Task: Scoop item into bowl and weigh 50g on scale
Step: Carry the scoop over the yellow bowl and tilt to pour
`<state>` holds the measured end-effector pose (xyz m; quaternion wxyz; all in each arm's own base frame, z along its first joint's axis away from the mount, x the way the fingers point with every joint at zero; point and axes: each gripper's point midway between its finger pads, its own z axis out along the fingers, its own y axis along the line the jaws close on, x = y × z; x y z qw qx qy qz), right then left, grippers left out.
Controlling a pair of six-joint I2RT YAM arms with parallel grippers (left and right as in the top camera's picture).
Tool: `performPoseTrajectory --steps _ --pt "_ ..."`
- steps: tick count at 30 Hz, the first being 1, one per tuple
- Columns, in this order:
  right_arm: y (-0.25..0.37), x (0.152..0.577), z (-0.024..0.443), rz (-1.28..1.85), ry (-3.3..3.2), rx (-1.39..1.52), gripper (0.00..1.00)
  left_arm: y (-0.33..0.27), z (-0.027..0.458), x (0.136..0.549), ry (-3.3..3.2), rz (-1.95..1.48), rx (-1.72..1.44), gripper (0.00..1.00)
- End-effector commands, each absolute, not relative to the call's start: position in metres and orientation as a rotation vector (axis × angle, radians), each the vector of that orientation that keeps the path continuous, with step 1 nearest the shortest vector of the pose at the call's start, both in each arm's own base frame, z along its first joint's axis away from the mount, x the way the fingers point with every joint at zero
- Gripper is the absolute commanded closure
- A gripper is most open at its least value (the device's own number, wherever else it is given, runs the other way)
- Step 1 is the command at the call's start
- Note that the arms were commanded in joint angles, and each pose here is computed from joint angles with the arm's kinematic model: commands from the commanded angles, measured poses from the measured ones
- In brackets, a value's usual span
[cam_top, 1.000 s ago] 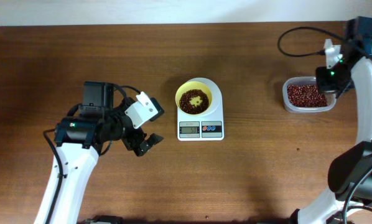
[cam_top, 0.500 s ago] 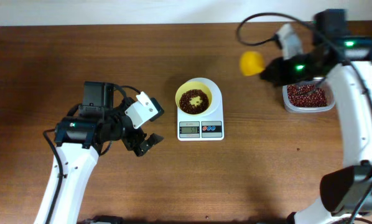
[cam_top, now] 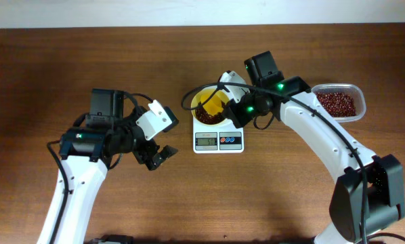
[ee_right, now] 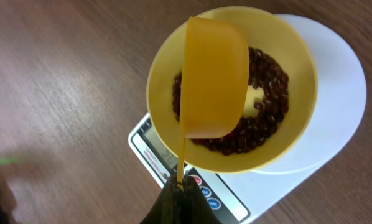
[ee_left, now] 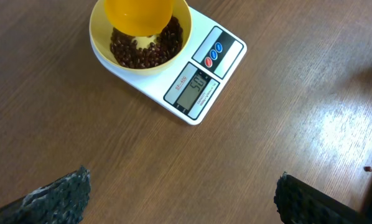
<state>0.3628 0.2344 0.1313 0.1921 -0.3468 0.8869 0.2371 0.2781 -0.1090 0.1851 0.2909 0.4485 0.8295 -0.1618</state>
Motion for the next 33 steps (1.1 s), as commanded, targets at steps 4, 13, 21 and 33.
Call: performPoseTrajectory --steps 4,13,21,33 --pt "0.215 0.378 0.119 0.451 2.511 -0.948 0.96 -0.108 0.184 0.278 2.207 -0.429 1.203 0.01" --pt "0.215 0.379 0.106 0.452 2.540 -0.953 0.96 -0.108 0.185 0.278 2.206 -0.429 1.203 0.01" --pt "0.210 0.379 0.104 0.417 2.556 -0.947 0.96 -0.108 0.185 0.278 2.207 -0.429 1.203 0.01" --pt "0.209 0.380 0.105 0.414 2.570 -0.911 0.96 -0.108 0.185 0.278 2.207 -0.429 1.203 0.01"
